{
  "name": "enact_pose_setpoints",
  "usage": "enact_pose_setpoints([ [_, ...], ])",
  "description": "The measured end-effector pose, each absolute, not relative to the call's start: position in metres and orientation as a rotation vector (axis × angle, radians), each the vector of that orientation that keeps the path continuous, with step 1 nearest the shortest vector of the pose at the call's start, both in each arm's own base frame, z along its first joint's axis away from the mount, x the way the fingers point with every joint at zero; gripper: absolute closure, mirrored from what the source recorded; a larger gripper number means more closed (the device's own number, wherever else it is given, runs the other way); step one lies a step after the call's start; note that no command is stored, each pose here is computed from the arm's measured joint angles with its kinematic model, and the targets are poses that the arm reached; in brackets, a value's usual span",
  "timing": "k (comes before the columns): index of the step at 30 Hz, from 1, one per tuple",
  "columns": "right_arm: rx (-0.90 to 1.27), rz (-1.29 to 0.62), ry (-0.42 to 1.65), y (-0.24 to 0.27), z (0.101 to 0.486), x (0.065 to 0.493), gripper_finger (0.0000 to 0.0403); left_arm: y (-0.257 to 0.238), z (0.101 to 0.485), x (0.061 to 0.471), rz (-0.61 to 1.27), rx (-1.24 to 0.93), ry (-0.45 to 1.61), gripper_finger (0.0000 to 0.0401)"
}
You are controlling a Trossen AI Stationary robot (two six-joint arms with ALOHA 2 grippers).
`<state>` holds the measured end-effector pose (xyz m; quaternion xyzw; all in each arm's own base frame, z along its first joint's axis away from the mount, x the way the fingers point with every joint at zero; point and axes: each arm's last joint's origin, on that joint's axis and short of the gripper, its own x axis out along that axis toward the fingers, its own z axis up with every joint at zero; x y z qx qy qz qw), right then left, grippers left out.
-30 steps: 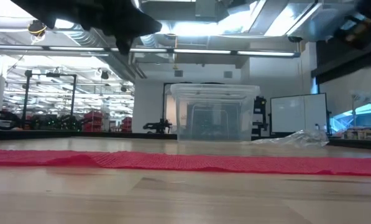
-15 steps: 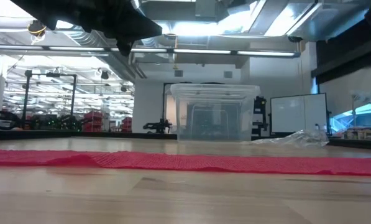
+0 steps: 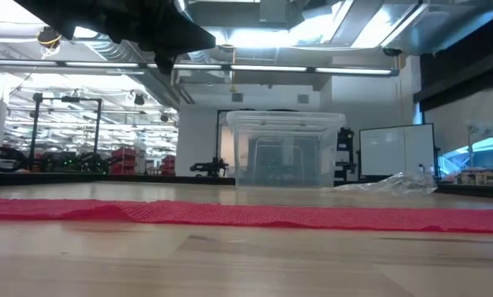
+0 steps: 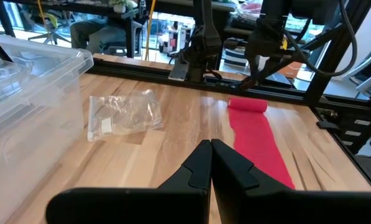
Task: Roll bandage
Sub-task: Roll the red bandage
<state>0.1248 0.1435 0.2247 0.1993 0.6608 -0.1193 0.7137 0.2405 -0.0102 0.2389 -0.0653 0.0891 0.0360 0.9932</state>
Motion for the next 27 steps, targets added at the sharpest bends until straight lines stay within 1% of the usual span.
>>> enact_pose_setpoints([
  [7, 0.526, -0.343, 1.452, 0.145, 0.225, 0.124, 0.025, -0.01, 0.239, 0.24, 0.073, -0.132, 0.178, 0.04],
  [12, 0.579, -0.421, 1.454, 0.146, 0.221, 0.125, 0.022, -0.01, 0.239, 0.241, 0.075, -0.156, 0.176, 0.04],
  [15, 0.591, -0.473, 1.481, 0.148, 0.211, 0.126, 0.0217, -0.01, 0.239, 0.241, 0.075, -0.159, 0.176, 0.04],
  [19, 0.582, -0.543, 1.572, 0.15, 0.193, 0.125, 0.0223, -0.01, 0.239, 0.241, 0.075, -0.151, 0.176, 0.04],
  [22, 0.588, -0.587, 1.578, 0.15, 0.182, 0.125, 0.0229, -0.01, 0.239, 0.241, 0.074, -0.141, 0.176, 0.04],
  [27, 0.625, -0.572, 1.572, 0.152, 0.167, 0.126, 0.0233, -0.01, 0.239, 0.241, 0.075, -0.141, 0.176, 0.04],
])
